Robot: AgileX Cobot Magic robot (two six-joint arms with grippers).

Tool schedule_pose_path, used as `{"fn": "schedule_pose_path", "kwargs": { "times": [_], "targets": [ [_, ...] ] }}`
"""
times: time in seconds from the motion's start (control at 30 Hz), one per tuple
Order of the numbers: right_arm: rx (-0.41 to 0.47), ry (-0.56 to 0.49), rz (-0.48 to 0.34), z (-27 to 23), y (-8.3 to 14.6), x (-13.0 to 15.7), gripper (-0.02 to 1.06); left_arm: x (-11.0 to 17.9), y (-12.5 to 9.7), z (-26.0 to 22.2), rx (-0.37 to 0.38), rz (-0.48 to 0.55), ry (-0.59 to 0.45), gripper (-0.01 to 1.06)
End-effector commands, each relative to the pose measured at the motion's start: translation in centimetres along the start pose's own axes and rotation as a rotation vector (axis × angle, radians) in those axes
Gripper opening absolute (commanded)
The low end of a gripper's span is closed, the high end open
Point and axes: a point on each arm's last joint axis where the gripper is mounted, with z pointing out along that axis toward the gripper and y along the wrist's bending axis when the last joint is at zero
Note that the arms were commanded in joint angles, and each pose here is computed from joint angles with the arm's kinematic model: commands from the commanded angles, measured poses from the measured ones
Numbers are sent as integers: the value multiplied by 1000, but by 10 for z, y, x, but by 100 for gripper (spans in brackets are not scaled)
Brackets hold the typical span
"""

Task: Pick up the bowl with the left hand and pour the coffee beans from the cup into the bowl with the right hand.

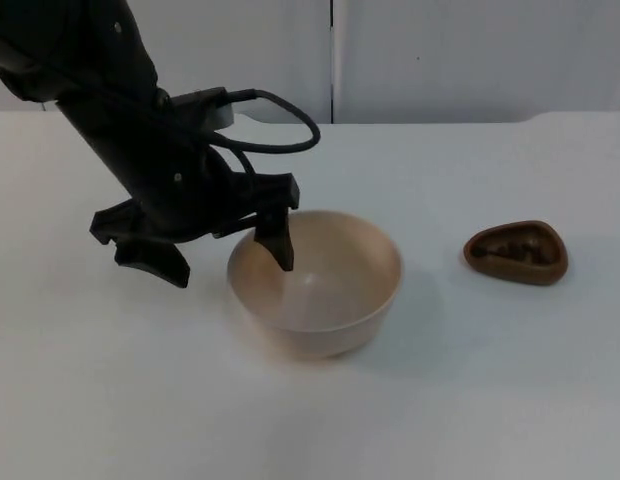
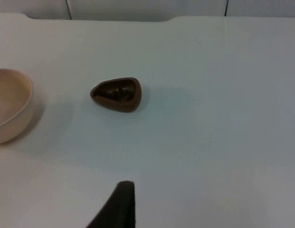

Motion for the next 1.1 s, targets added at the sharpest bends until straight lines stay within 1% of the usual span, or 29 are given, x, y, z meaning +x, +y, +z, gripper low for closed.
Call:
{"fn": "schedule_pose_path", "kwargs": {
  "times": [0.0, 0.1, 0.2, 0.3, 0.57, 0.6, 0.7, 0.73, 0.87, 0.9, 0.97, 1.07],
  "targets": [
    [8, -2, 0, 1, 0, 1, 105, -2, -2, -1, 11, -5, -7, 92],
    [8, -2, 0, 1, 0, 1, 105, -4, -1, -1, 5, -6, -27, 92],
    [8, -2, 0, 1, 0, 1, 105, -4, 3, 0, -39, -10, -27, 92],
    [8, -2, 0, 1, 0, 1, 105, -3, 5, 3, -56, -16, -19, 92],
    [8, -2, 0, 1, 0, 1, 105, -2, 6, 8, -55, -28, -10, 92],
    [8, -2, 0, 1, 0, 1, 105, -2, 7, 9, -56, -29, -8, 91],
    [8, -2, 0, 1, 0, 1, 105, -2, 6, 9, -55, -28, -14, 85],
    [8, -2, 0, 1, 0, 1, 105, -2, 6, 9, -55, -28, -14, 85],
    [8, -2, 0, 1, 0, 1, 105, -3, 7, 9, -58, -23, -16, 68],
    [8, -2, 0, 1, 0, 1, 105, -3, 7, 9, -58, -23, -16, 68],
    [8, -2, 0, 1, 0, 1, 105, -3, 7, 9, -58, -23, -18, 57],
    [8, -2, 0, 1, 0, 1, 105, -3, 7, 9, -58, -23, -18, 44]
  ]
}}
